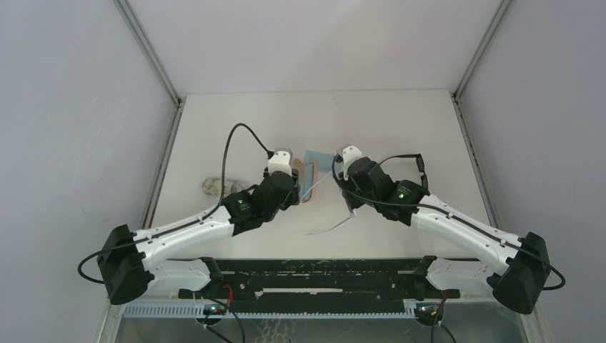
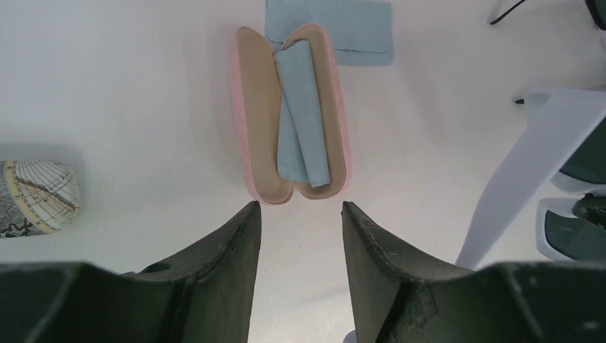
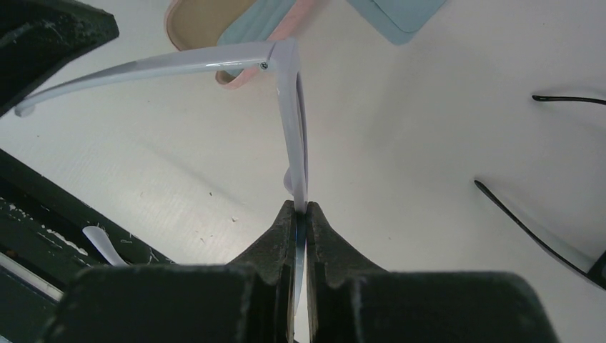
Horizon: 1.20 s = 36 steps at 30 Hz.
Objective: Organize the sunglasses
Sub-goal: Fold the sunglasses.
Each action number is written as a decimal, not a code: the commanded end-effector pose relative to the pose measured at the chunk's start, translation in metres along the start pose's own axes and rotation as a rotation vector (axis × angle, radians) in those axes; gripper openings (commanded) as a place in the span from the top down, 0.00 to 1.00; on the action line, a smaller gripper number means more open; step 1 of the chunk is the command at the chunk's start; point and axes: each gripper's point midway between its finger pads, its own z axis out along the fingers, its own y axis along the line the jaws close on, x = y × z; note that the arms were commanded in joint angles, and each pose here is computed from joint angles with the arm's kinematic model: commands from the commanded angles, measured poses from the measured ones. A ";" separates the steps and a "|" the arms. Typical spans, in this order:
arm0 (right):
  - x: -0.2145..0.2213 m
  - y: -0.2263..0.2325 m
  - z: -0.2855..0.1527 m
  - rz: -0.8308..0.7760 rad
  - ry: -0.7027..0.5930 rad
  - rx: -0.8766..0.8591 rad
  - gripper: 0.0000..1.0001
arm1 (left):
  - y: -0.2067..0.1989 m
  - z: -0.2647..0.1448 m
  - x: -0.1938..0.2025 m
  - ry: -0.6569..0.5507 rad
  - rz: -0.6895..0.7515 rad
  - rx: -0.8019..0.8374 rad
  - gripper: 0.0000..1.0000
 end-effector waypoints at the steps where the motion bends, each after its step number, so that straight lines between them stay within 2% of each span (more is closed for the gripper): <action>1: -0.019 0.004 0.001 0.062 -0.075 0.002 1.00 | -0.026 -0.006 -0.029 -0.068 -0.033 0.032 0.50; 6: -0.023 0.008 0.000 0.109 -0.093 -0.014 1.00 | -0.046 -0.003 -0.021 -0.046 -0.009 0.055 0.50; 16: -0.026 0.034 0.004 0.121 -0.084 -0.119 1.00 | -0.084 0.003 -0.029 -0.043 0.022 0.121 0.51; 25: -0.028 0.047 -0.001 0.170 -0.077 -0.196 1.00 | -0.100 0.006 -0.036 -0.045 0.032 0.158 0.47; 28: -0.024 0.030 0.003 0.200 -0.067 -0.116 1.00 | -0.095 0.002 -0.039 -0.056 0.030 0.147 0.47; 33: -0.009 -0.032 0.014 0.295 -0.032 0.132 1.00 | -0.081 -0.018 -0.057 -0.113 0.019 0.145 0.46; 36: -0.005 -0.075 0.020 0.454 -0.055 0.215 1.00 | -0.079 -0.027 -0.062 -0.126 0.040 0.167 0.46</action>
